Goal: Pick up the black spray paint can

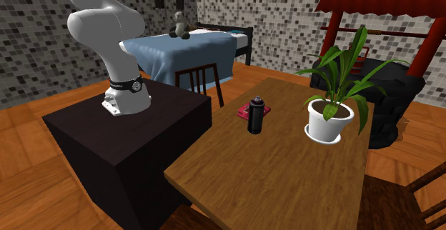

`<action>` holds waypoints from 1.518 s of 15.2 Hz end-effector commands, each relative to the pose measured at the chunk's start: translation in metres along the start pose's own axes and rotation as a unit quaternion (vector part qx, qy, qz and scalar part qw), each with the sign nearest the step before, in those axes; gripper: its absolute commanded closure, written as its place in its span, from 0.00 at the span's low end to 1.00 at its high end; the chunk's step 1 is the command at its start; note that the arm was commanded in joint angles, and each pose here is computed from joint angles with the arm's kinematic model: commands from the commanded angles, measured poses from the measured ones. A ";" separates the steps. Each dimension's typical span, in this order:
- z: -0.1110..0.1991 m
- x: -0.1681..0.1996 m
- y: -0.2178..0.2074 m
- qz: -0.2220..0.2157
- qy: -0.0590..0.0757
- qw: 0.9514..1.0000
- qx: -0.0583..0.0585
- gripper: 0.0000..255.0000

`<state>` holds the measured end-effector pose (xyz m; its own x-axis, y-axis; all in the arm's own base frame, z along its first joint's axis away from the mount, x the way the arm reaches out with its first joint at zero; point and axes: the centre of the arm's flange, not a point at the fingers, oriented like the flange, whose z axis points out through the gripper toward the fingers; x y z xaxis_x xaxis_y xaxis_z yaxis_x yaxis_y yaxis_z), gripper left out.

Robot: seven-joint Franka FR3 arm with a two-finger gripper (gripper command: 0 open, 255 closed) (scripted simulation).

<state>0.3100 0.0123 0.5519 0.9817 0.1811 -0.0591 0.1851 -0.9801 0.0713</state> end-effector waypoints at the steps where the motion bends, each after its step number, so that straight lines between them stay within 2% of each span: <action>1: 0.000 0.000 0.000 0.000 0.000 1.000 0.000 0.00; 12: 0.093 0.069 -0.088 0.045 -0.030 0.998 0.019 0.00; 23: 0.187 0.141 -0.173 0.090 -0.060 0.993 0.037 0.00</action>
<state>0.4040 0.1838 0.3559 0.9861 0.0064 -0.1663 0.0100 -0.9997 0.0204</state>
